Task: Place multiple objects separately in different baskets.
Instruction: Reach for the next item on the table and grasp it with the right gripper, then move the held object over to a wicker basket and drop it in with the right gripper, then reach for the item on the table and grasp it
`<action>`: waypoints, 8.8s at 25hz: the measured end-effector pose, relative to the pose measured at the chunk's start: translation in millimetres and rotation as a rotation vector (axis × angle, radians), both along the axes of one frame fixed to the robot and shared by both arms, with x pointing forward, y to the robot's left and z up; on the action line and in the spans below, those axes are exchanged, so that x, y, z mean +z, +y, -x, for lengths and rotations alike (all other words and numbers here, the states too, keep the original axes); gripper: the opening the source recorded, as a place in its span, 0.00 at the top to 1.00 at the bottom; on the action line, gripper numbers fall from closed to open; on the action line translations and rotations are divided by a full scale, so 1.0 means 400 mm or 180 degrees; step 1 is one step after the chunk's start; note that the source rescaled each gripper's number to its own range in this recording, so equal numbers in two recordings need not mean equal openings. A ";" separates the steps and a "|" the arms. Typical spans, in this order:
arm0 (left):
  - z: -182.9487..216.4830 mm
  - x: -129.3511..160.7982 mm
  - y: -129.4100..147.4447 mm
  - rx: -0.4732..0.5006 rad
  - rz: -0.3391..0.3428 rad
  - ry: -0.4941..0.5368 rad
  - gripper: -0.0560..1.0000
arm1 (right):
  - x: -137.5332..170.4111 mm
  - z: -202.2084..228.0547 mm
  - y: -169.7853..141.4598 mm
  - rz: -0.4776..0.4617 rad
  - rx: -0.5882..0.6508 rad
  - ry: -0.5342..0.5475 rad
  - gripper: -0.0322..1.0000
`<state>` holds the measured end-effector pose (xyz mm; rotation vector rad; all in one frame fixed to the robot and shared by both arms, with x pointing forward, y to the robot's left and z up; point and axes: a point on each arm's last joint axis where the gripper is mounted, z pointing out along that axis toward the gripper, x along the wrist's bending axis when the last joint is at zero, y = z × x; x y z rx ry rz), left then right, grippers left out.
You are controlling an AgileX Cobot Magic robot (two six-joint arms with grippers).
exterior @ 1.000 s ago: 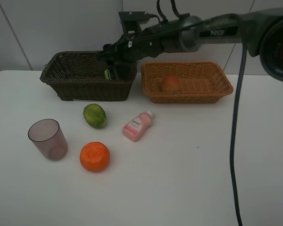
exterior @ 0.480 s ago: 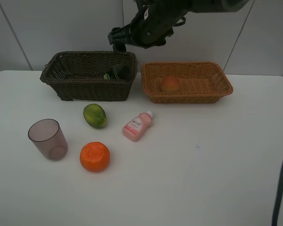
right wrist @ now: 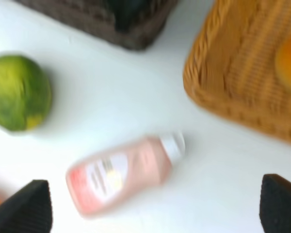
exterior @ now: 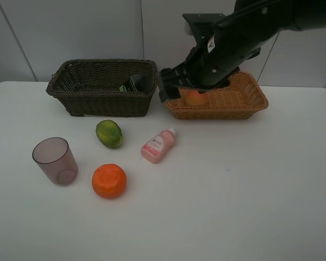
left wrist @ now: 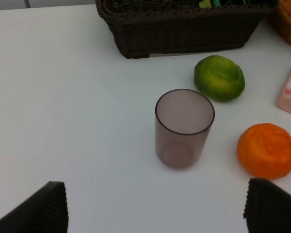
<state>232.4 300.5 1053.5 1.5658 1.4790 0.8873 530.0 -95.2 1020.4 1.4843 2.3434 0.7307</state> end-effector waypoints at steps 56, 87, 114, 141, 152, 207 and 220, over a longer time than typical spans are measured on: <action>0.000 0.000 0.000 0.0000 0.0000 0.0000 0.06 | -0.333 -0.114 0.204 -0.0049 -0.2810 0.1316 0.12; 0.000 0.000 0.000 0.0000 0.0000 0.0000 0.06 | -0.357 -0.120 0.210 -0.0100 -0.2797 0.1312 0.73; 0.000 0.000 0.000 0.0000 0.0000 0.0000 0.06 | -0.116 -0.085 0.192 0.0360 -0.0641 0.0920 0.74; 0.000 0.000 0.000 0.0000 0.0000 0.0000 0.06 | 0.038 -0.237 0.344 -0.0556 0.0758 -0.1274 0.74; 0.000 0.000 0.000 0.0000 0.0000 0.0000 0.06 | -0.132 -0.301 0.386 -0.0801 0.0809 -0.1571 0.74; 0.000 0.000 0.000 0.0000 0.0000 0.0000 0.06 | -0.018 -0.170 -0.072 0.0214 -0.0453 0.0420 0.04; 0.000 0.000 0.000 0.0000 0.0000 0.0000 0.06 | 0.142 0.123 -0.445 0.0117 -0.1620 0.0415 0.03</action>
